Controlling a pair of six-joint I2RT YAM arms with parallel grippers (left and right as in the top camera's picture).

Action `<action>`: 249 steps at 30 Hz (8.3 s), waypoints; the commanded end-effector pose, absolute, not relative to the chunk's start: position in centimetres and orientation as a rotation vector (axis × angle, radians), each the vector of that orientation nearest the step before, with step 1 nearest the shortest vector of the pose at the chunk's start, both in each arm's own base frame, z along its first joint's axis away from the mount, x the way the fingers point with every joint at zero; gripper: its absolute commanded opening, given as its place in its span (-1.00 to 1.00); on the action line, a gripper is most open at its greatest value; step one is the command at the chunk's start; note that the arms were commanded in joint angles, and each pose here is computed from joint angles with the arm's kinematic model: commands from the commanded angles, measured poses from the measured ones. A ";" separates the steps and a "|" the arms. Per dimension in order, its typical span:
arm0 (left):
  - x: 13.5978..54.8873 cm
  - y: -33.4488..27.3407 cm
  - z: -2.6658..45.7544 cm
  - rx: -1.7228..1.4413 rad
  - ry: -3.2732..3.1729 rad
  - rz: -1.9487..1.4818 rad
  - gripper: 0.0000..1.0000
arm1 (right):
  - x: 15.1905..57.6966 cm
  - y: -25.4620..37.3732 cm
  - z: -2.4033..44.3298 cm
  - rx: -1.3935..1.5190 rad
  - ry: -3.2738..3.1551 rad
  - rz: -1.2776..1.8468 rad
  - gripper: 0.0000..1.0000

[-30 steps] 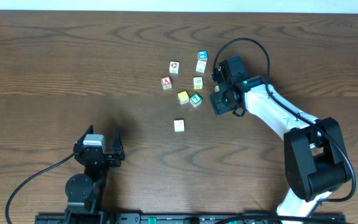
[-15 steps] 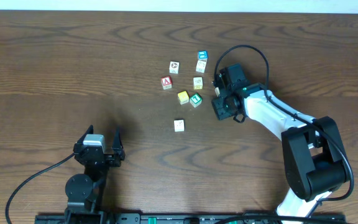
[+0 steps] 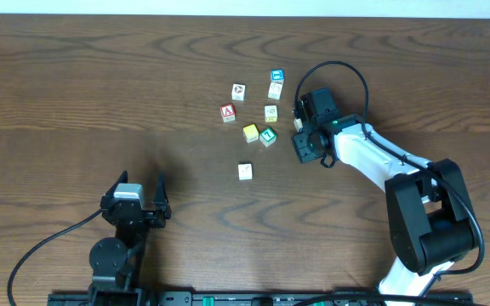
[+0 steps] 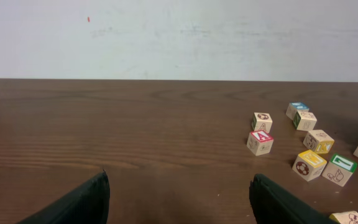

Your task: Lift 5 blocks

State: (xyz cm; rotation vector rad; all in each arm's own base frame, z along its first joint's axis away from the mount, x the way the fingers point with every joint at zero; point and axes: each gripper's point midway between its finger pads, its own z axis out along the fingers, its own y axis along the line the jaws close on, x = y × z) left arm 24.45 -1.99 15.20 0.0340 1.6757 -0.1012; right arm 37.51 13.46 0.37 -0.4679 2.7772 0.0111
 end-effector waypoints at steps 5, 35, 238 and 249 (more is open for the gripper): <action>24.3 -2.1 13.8 0.038 1.723 -0.115 0.45 | 37.4 13.2 0.0 -0.471 2.785 -0.020 0.06; 24.3 -2.2 13.8 0.038 1.723 -0.115 0.45 | 38.1 14.9 1.4 -0.497 2.768 0.094 0.01; 24.3 -2.1 13.7 0.038 1.727 -0.115 0.45 | 43.2 15.8 2.2 -0.411 2.681 0.083 -0.12; 24.3 -2.2 13.7 0.038 1.727 -0.115 0.45 | 43.4 15.5 2.3 -0.405 2.679 0.058 -0.35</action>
